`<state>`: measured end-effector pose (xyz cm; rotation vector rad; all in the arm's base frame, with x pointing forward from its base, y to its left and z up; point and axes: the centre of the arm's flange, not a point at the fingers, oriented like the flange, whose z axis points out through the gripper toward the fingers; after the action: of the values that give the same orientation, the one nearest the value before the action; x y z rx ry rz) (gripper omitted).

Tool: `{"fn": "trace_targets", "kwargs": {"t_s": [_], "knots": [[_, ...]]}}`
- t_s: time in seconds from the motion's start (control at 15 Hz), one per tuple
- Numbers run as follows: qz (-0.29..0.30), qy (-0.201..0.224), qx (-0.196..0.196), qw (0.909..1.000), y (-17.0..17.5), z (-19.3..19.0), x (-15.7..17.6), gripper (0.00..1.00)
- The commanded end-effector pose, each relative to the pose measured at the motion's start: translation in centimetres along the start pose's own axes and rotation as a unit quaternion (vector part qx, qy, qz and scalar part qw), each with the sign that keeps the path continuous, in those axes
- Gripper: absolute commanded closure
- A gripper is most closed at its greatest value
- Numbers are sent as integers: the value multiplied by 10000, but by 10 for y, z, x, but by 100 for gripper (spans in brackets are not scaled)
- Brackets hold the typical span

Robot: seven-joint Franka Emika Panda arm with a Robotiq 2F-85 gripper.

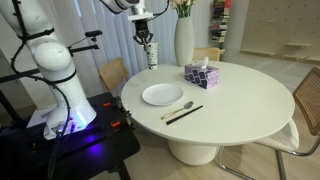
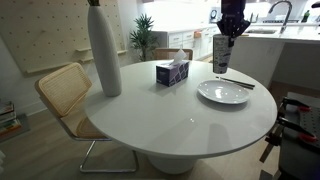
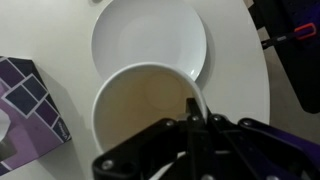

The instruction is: Move the white cup to the left of the white plate

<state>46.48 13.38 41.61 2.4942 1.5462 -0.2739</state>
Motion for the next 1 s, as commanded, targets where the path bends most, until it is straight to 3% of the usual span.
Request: {"fn": "trace_targets", "kwargs": {"t_s": [0.0, 0.4, 0.93], "knots": [[-14, -39, -286, 9996, -10, 14, 41, 100], [-261, 40, -303, 9992, -35, 31, 89, 100], [-561, 182, -330, 9977, -32, 59, 111, 100]]}}
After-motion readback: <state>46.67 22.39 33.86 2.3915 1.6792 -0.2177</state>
